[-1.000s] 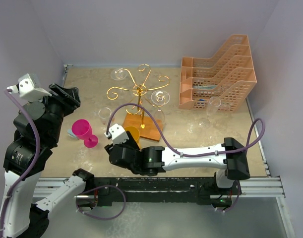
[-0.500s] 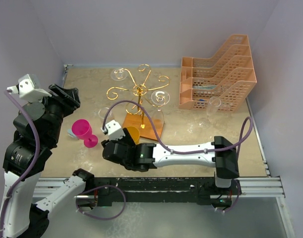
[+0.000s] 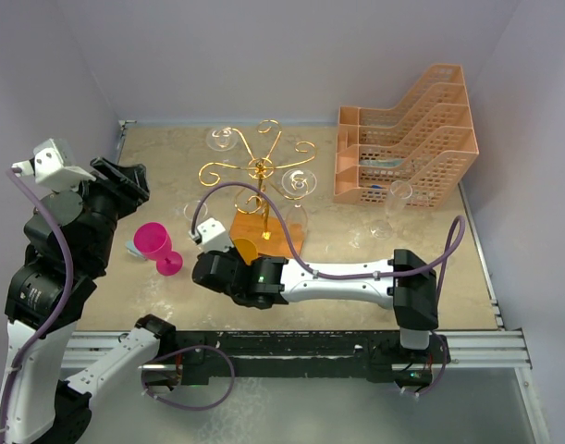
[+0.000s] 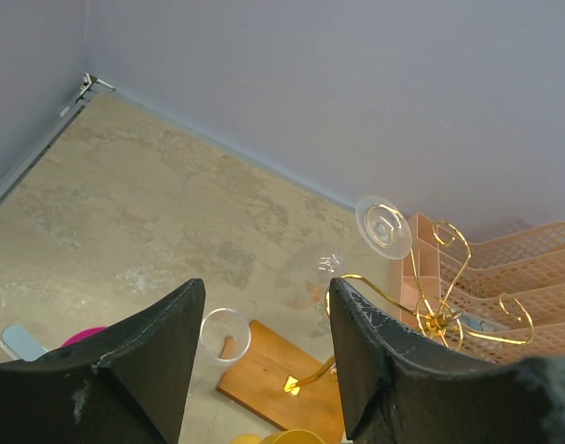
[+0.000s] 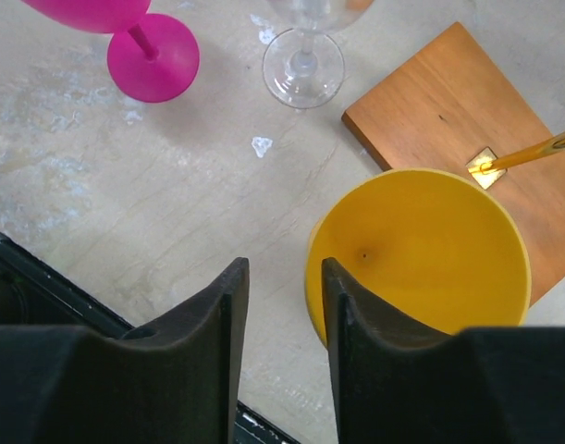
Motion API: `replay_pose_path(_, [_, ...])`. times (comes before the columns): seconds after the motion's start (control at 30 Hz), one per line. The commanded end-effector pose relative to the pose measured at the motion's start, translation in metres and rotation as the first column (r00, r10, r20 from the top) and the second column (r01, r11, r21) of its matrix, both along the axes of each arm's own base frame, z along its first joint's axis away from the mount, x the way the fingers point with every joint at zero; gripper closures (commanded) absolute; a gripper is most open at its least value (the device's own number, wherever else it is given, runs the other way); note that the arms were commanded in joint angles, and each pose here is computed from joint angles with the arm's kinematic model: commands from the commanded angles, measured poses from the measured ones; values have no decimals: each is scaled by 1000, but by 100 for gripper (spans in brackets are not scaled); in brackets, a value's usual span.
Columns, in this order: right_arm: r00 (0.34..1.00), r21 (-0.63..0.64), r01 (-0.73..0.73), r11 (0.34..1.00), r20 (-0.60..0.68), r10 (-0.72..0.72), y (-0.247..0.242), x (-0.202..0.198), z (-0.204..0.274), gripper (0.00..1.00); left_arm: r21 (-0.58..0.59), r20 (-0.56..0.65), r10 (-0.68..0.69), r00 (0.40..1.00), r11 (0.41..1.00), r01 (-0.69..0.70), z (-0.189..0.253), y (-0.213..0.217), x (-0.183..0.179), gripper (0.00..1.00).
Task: Place the wine glass upside down on the wine glass rack
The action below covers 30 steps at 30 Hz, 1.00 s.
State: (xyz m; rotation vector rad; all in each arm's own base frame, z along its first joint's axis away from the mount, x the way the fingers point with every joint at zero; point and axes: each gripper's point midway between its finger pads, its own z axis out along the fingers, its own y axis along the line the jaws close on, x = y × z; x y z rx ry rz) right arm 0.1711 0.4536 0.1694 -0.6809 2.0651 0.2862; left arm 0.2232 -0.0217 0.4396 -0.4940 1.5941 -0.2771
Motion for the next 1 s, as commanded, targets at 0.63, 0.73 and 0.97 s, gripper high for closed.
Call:
replay_pose_path(0.63, [964,403,-260,878,61,258,19,-37,152,100,-104,128,-41,991,993,55,48,0,-23,46])
replay_pose_path(0.73, [952,539,-299,787,108,288,13,-47,199,100,-143,161,-66,985,986,90,55,-5,-26,46])
replay_pose_path(0.97, [967,770,-252,586,182,178,-26,-45,296,100,-217,277,-88,957,964,152,89,-4,-49,45])
